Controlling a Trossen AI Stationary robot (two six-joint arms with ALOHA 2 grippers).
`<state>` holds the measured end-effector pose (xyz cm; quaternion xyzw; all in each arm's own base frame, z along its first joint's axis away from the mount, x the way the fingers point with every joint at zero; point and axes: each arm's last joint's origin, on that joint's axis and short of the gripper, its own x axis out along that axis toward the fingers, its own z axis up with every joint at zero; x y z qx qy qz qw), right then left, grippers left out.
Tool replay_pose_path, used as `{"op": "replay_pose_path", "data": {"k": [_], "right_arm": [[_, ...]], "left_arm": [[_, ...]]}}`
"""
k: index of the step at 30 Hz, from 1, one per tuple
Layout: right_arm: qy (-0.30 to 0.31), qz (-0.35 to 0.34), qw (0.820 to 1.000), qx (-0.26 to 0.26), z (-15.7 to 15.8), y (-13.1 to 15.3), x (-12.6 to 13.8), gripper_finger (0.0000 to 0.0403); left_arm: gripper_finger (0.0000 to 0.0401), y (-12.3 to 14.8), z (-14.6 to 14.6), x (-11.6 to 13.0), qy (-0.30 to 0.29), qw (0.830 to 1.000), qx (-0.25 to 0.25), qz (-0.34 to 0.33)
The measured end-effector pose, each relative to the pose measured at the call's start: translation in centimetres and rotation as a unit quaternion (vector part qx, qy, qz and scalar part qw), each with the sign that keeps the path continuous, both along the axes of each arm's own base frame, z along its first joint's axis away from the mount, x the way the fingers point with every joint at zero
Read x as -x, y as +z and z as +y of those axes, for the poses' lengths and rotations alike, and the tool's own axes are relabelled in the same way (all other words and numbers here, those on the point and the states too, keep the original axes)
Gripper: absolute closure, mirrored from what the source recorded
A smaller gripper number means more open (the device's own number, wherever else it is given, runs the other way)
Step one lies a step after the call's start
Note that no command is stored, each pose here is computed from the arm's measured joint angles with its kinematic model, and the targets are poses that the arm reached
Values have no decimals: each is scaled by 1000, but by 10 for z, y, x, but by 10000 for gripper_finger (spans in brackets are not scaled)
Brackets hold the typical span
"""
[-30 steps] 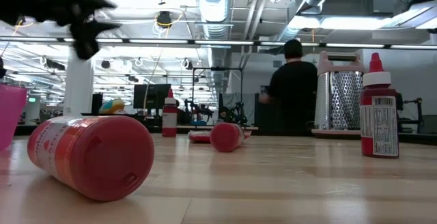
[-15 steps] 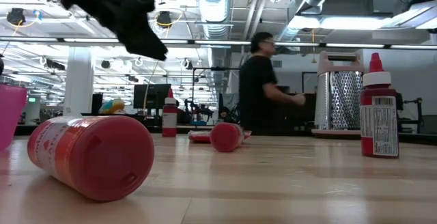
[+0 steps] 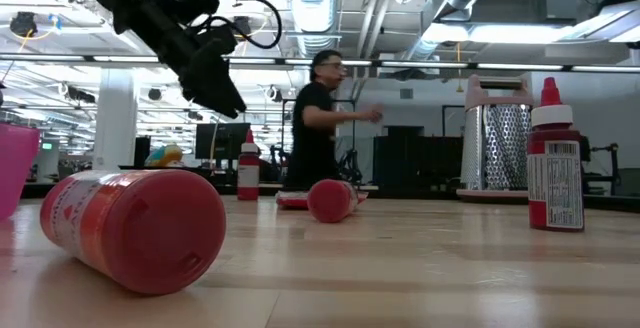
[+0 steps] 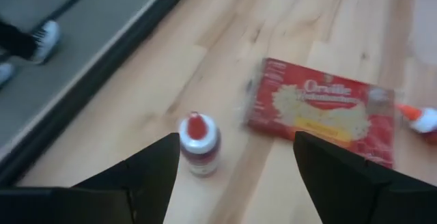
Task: Pick & Place Food Item
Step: Put the red popcorn bag into the pink bin
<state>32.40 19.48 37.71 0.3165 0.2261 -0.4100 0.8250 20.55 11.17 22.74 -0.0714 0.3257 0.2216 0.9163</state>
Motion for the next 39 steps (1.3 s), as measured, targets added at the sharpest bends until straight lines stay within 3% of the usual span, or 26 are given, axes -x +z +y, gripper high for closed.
{"op": "replay_pose_path", "data": {"k": [8, 13, 16, 19, 23, 28, 39], "right_arm": [[18, -12, 1000, 4, -13, 24, 15, 230], [24, -25, 999, 32, -19, 35, 22, 230], [24, -19, 999, 44, -24, 36, 20, 230], [21, -10, 998, 50, -27, 32, 18, 230], [14, -3, 999, 46, -28, 26, 15, 230], [1, -9, 999, 37, -27, 22, 15, 230], [-11, -22, 999, 22, -23, 20, 16, 230]], "left_arm": [[120, 11, -40, 11, -91, 989, 119, -18], [121, 10, -73, 10, -114, 975, 188, -22], [126, 1, -96, 8, -158, 975, 152, -13], [138, -6, -121, 5, -217, 974, 64, -9], [150, -13, -143, -5, -229, 973, -31, -15], [157, -33, -163, -31, -256, 957, -138, -14], [168, -94, -171, -70, -251, 940, -229, 26]]}}
